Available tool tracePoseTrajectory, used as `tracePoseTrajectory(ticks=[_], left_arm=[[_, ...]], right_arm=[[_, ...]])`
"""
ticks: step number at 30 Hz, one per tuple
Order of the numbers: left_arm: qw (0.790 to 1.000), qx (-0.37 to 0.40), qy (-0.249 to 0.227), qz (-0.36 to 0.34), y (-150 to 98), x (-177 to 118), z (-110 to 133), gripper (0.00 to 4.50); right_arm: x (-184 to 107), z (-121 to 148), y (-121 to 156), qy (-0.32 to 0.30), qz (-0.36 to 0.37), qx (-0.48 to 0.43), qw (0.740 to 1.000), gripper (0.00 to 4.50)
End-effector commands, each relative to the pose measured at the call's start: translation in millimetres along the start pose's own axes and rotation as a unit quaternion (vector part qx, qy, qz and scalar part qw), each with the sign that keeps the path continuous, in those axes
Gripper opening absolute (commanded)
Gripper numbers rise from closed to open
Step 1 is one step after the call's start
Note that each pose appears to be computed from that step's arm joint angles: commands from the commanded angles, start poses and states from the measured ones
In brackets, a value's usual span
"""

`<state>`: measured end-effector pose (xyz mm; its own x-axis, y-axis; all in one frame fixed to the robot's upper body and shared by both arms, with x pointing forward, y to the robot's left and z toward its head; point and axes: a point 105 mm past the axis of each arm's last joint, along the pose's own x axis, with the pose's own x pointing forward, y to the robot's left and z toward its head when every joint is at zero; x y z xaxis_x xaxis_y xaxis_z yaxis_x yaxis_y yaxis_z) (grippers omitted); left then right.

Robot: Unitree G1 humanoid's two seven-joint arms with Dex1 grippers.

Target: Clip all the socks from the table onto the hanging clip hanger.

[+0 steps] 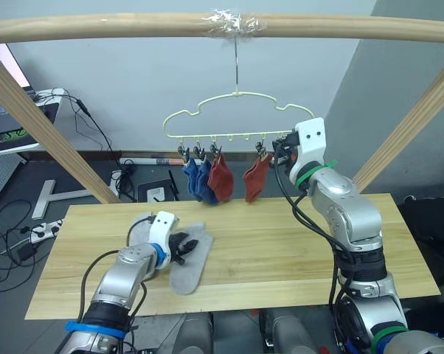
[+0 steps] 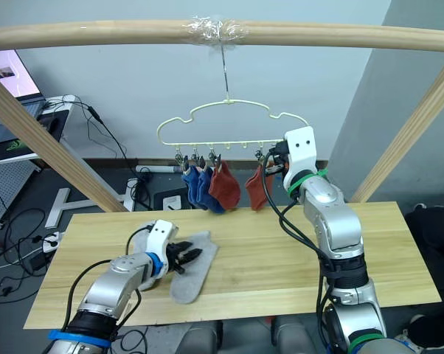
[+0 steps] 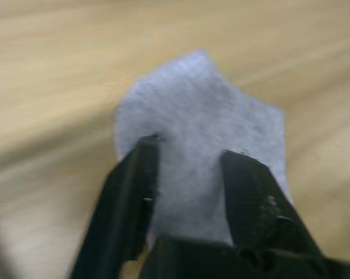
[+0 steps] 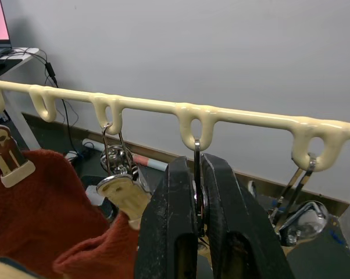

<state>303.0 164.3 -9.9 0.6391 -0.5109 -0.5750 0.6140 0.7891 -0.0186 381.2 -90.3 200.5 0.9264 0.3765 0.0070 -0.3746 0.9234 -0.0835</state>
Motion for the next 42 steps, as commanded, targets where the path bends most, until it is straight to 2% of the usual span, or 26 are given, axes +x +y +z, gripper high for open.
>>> tracePoseTrajectory(ticks=[1, 2, 4, 7, 9, 12, 15, 19, 23, 26, 31, 35, 40, 42], left_arm=[[0.999, 0.021, -0.015, -0.035, -17.9, 2.8, 4.7, 0.72], [0.999, 0.026, -0.021, -0.039, -20.4, 3.5, 7.1, 0.39], [0.997, 0.050, -0.043, -0.046, -27.2, 6.1, 16.5, 0.02], [0.994, 0.075, -0.069, -0.047, -31.7, 8.2, 27.5, 0.02], [0.989, 0.086, -0.106, -0.049, -35.7, 7.0, 45.6, 0.02], [0.983, 0.109, -0.135, -0.062, -40.6, 1.5, 60.8, 0.59], [0.980, 0.129, -0.128, -0.076, -43.5, -1.5, 60.6, 1.46], [0.980, 0.151, -0.104, -0.083, -42.9, -2.5, 52.7, 2.69], [0.979, 0.159, -0.076, -0.102, -47.4, -1.1, 43.2, 3.61], [0.981, 0.149, -0.045, -0.115, -52.0, 1.8, 30.0, 4.47], [0.982, 0.169, -0.023, -0.087, -46.2, 9.3, 19.0, 4.47], [0.984, 0.160, 0.016, -0.078, -42.8, 18.5, -2.3, 4.47], [0.979, 0.179, 0.039, -0.093, -45.3, 17.7, -20.3, 4.47], [0.977, 0.184, 0.040, -0.098, -46.4, 16.1, -23.3, 4.09]], right_arm=[[-1.9, 6.5, -10.0, -0.003, -0.002, 0.004, 1.000, 0.00], [-2.0, 7.3, -10.8, -0.002, 0.000, 0.004, 1.000, 0.00], [-2.8, 9.6, -12.8, 0.001, 0.006, 0.004, 1.000, 0.00], [-3.7, 11.5, -14.8, 0.004, 0.010, 0.003, 1.000, 0.00], [-4.6, 13.3, -18.1, 0.006, 0.011, 0.001, 1.000, 0.00], [-5.2, 15.6, -21.1, 0.007, 0.010, 0.001, 1.000, 0.00], [-5.4, 17.0, -21.8, 0.007, 0.010, 0.003, 1.000, 0.00], [-5.5, 17.4, -21.4, 0.007, 0.010, 0.004, 1.000, 0.00], [-6.0, 17.6, -22.0, 0.007, 0.008, 0.003, 1.000, 0.00], [-6.4, 17.4, -23.0, 0.008, 0.006, 0.003, 1.000, 0.00], [-7.2, 17.1, -23.2, 0.010, 0.004, 0.003, 1.000, 0.00], [-8.0, 16.4, -22.8, 0.011, 0.003, 0.002, 1.000, 0.00], [-9.4, 15.8, -22.6, 0.013, 0.001, 0.002, 1.000, 0.00], [-10.3, 15.1, -22.3, 0.014, 0.001, 0.001, 1.000, 0.00]])
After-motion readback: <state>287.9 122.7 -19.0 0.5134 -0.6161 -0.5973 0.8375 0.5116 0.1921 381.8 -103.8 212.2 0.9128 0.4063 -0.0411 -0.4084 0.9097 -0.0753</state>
